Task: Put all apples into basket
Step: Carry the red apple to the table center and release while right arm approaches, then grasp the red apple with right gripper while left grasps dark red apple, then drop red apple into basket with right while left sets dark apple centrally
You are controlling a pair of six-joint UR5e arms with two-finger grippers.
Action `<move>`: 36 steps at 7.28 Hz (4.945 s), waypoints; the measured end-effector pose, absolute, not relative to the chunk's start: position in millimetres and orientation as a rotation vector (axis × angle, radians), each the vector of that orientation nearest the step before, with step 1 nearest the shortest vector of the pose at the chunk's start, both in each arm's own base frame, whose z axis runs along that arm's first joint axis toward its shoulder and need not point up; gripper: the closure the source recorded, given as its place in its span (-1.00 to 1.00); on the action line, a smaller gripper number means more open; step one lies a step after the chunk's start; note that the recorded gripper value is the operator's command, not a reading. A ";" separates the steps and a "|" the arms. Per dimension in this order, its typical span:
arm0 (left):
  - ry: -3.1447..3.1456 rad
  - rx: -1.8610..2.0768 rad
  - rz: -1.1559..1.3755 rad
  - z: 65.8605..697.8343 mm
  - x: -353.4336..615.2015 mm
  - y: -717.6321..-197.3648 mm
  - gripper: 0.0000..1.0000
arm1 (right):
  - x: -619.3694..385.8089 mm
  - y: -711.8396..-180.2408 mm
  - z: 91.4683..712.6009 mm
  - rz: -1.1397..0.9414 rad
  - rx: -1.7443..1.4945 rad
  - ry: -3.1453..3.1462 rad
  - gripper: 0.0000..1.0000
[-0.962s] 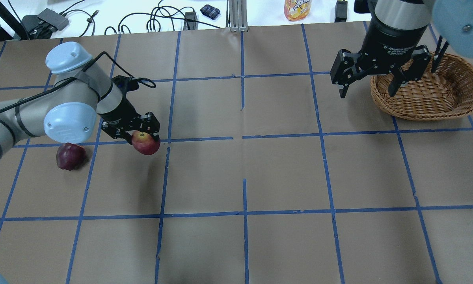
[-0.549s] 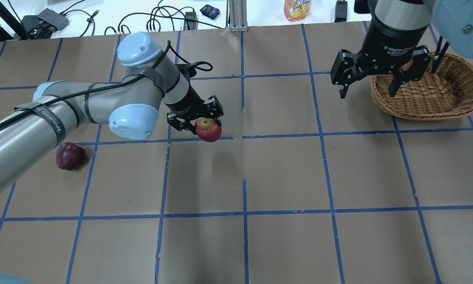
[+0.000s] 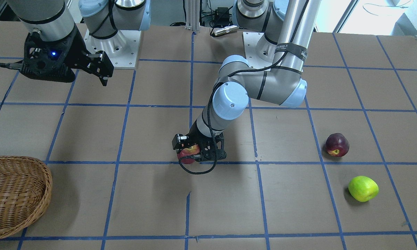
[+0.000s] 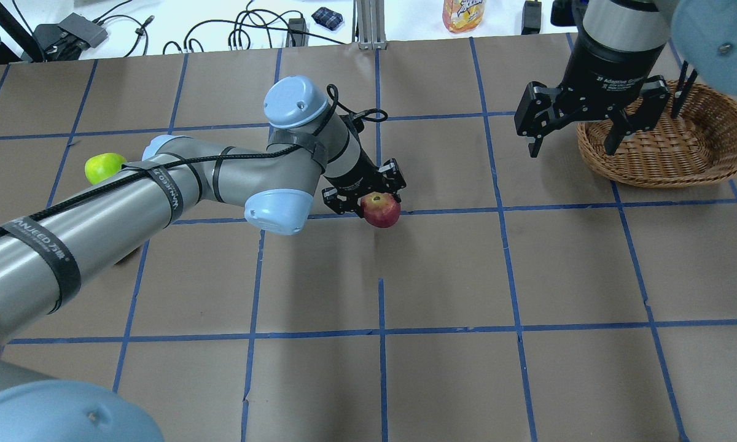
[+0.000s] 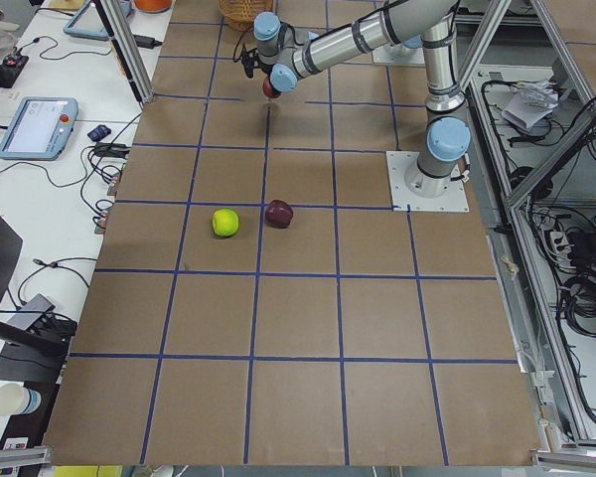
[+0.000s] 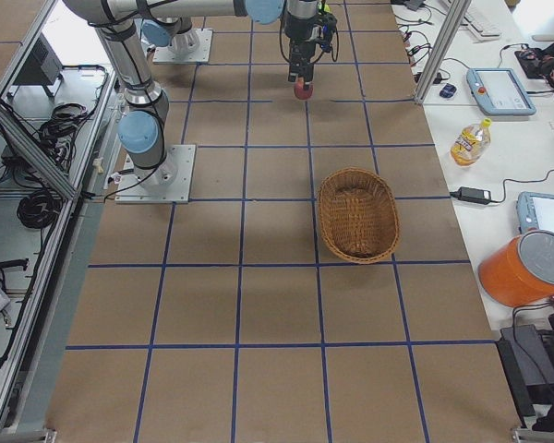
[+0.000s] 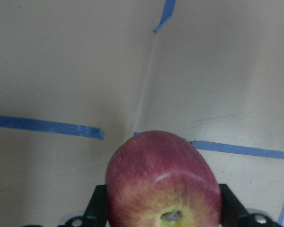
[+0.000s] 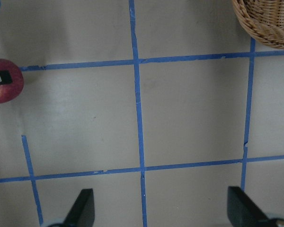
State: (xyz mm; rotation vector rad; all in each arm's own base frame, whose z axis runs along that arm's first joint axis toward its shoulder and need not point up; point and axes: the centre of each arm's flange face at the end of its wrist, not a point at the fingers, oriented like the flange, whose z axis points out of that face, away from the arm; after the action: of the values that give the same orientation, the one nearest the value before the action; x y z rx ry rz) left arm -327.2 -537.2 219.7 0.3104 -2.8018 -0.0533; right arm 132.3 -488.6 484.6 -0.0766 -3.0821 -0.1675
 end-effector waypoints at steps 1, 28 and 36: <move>-2.848 0.278 0.010 221.0 -325.9 -537.0 -1.00 | 134.0 -489.6 469.4 -0.210 -0.072 -3.082 -1.00; -2.980 -0.495 -0.046 239.2 96.5 -530.9 0.22 | 117.3 -632.0 375.5 -0.013 -0.514 -3.095 1.00; -2.970 0.198 0.031 231.9 -313.8 -578.0 -0.81 | -202.1 -652.4 290.6 -0.011 -0.036 -3.106 1.00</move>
State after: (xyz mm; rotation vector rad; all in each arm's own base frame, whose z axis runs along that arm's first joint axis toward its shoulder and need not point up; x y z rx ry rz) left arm -313.8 -578.0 231.9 0.1977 -2.9697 0.0310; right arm -202.1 -652.4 290.6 -0.0360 -3.1056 -0.0110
